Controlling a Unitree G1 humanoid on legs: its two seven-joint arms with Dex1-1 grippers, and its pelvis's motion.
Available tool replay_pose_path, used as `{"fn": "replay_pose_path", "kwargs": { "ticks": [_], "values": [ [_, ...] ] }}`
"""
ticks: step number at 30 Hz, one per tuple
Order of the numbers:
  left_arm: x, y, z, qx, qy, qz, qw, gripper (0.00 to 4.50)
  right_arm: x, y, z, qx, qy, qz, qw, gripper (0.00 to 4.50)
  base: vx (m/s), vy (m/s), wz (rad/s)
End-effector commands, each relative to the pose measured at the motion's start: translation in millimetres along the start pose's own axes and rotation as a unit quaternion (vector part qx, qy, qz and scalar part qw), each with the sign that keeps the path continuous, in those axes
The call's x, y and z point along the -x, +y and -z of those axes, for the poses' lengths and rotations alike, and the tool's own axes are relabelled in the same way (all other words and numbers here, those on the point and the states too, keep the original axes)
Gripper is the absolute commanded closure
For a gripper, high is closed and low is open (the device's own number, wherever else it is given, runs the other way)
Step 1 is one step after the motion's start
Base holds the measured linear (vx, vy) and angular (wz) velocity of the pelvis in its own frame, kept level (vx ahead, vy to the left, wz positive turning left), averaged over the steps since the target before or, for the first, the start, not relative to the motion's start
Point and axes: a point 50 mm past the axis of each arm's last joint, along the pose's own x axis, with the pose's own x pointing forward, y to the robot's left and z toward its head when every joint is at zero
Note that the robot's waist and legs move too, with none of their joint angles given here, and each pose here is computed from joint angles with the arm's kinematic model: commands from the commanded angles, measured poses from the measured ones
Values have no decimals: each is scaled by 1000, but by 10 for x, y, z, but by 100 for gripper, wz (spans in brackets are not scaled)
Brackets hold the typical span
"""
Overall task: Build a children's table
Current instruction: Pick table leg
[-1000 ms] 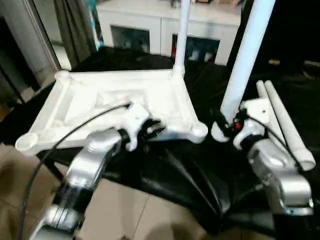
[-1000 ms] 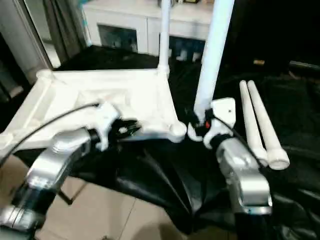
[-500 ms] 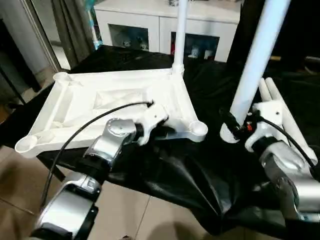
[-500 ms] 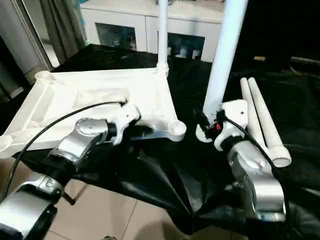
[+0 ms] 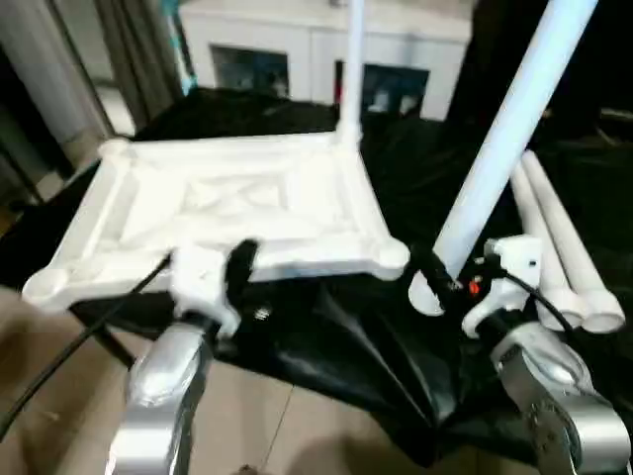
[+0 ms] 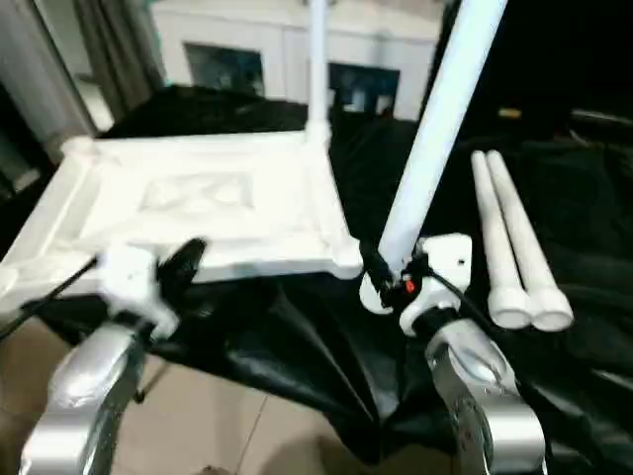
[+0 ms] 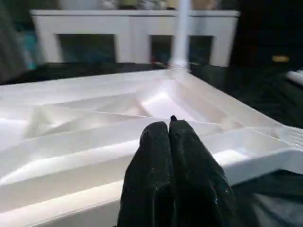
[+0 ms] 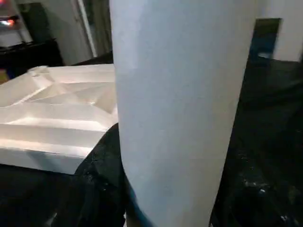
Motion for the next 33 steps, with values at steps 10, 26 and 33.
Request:
{"fn": "replay_pose_path", "kwargs": {
  "ticks": [10,26,33],
  "values": [
    [57,26,-121,-13,9,-33,999,430,-23,7,-12,12,3,-15,1000,261,25,-71,-60],
    [3,183,-98,-40,31,-73,996,430,-122,40,-35,22,-3,-39,999,261,74,23,-9],
    [-45,164,-105,-33,33,-67,997,430,-146,22,-31,23,-7,-33,999,261,-78,93,3]
  ]
}}
